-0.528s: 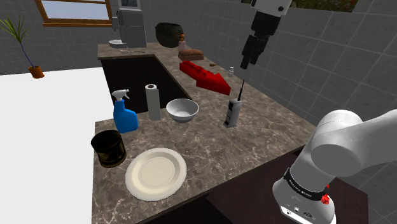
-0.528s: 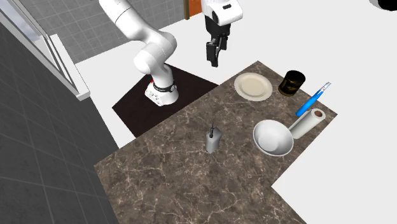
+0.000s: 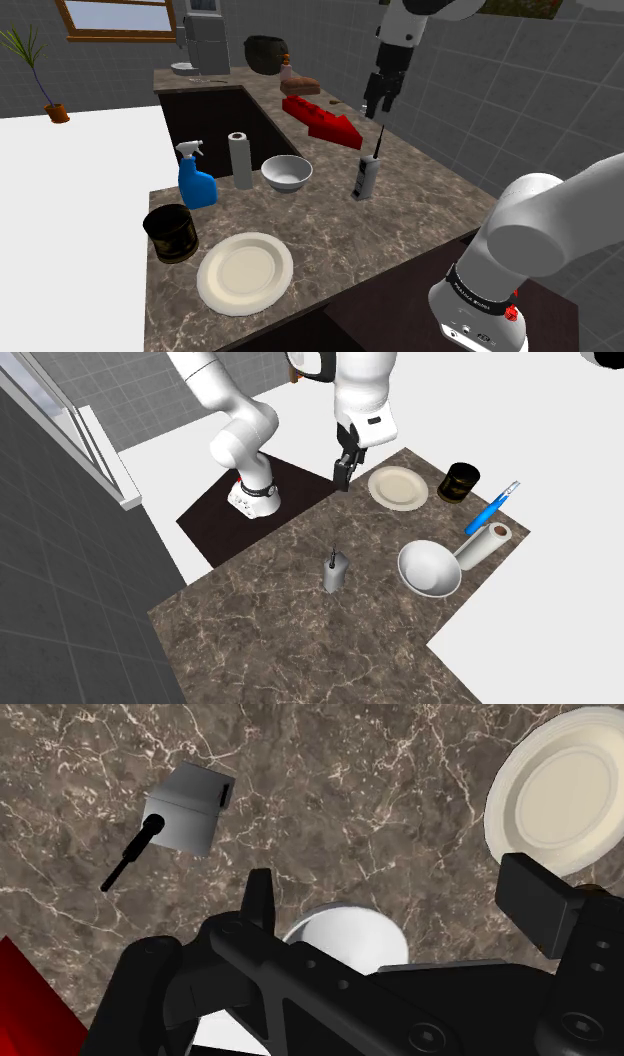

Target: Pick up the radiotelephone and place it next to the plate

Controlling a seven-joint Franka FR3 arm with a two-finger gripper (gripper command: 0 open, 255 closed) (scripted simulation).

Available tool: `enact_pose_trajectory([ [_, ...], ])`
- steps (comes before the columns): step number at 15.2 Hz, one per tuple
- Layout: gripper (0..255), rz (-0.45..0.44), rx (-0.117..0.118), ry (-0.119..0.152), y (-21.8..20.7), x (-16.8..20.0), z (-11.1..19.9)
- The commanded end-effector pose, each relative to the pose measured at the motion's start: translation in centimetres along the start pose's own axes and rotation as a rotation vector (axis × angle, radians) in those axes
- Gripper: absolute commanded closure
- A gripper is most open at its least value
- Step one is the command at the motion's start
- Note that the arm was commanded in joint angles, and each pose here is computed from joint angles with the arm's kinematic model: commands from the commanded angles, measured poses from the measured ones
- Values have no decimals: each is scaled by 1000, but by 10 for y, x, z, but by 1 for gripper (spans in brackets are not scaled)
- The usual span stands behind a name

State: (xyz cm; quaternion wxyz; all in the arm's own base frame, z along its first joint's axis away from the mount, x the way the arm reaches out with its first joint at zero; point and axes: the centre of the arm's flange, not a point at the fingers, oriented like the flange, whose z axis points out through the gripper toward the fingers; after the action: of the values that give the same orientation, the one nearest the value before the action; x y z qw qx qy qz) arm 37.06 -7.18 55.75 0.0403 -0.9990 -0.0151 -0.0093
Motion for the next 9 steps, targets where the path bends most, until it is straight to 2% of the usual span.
enact_pose_trajectory([
  [1,0,25,3,-34,18,14,20],
  [9,0,123,18,-165,89,68,95],
])
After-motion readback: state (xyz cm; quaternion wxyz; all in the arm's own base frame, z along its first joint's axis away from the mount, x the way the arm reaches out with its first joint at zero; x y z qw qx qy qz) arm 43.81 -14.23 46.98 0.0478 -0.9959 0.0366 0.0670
